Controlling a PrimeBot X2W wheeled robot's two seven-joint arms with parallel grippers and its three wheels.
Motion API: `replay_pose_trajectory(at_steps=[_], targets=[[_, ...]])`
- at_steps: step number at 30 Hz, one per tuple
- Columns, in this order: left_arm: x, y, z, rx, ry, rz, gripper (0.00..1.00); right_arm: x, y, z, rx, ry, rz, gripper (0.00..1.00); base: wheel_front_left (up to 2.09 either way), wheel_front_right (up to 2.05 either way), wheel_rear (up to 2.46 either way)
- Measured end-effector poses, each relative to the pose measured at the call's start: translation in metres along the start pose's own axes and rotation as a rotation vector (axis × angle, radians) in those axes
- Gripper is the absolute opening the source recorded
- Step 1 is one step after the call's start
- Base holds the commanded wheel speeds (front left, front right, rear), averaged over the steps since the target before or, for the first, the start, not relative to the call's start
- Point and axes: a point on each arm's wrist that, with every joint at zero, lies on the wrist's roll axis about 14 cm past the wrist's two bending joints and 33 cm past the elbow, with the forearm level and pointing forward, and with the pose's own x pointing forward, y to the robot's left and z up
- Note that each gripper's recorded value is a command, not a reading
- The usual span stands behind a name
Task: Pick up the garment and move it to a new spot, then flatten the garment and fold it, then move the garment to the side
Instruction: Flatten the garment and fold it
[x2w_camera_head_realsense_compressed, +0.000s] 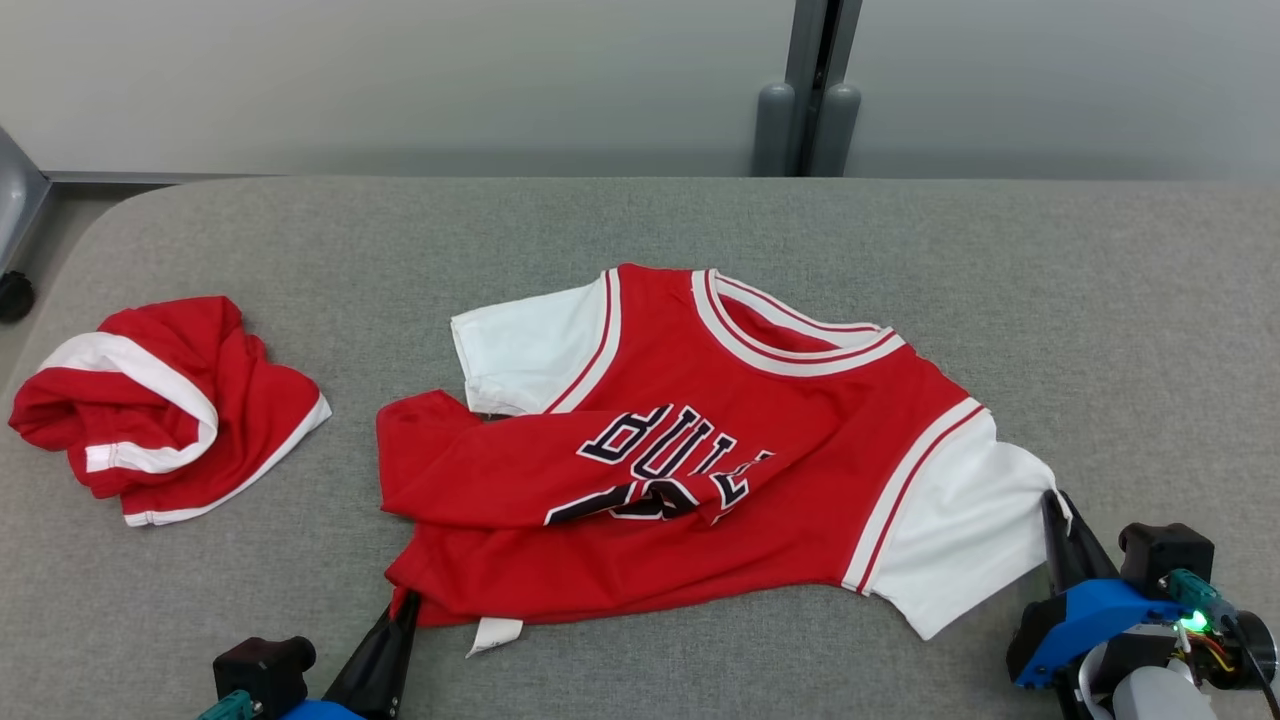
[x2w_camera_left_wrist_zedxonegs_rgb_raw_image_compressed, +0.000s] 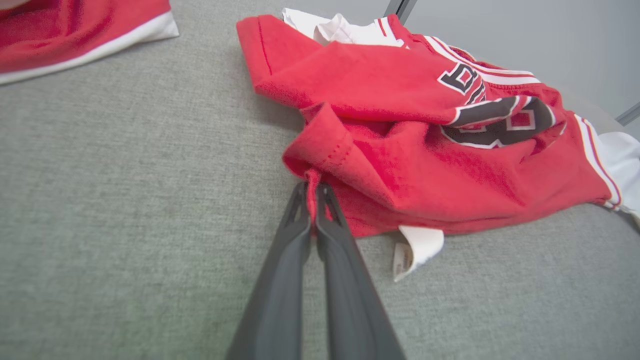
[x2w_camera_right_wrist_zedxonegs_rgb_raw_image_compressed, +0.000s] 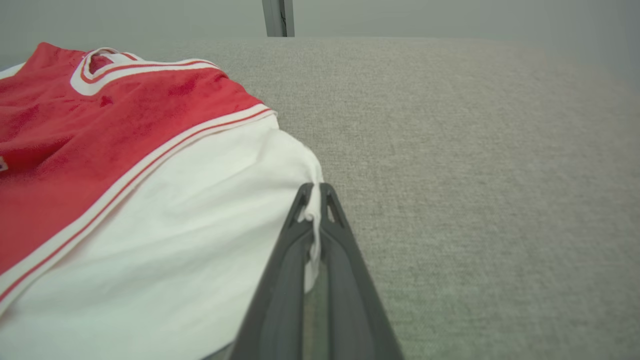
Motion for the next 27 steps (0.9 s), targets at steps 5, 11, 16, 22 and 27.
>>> replay_pose_trajectory(at_steps=[5,11,16,22,27], targets=[[-0.007,-0.006,0.029,0.024,-0.11,-0.011,0.0,0.001,0.008,0.026,0.023,-0.079,0.019,0.0,0.0,0.0,0.0],[-0.023,-0.03,0.096,0.093,-0.342,-0.072,0.0,-0.006,0.023,0.097,0.136,-0.293,0.063,0.0,0.0,0.0,0.0],[-0.041,-0.055,0.17,0.185,-0.569,-0.146,0.0,-0.026,0.027,0.178,0.278,-0.535,0.105,0.0,0.0,0.0,0.0],[-0.077,-0.089,0.277,0.337,-0.872,-0.237,0.0,-0.067,0.035,0.282,0.342,-0.838,0.195,0.0,0.0,0.0,0.0],[-0.107,-0.114,0.339,0.484,-1.037,-0.291,0.0,-0.114,0.04,0.364,0.316,-1.04,0.273,0.0,0.0,0.0,0.0]])
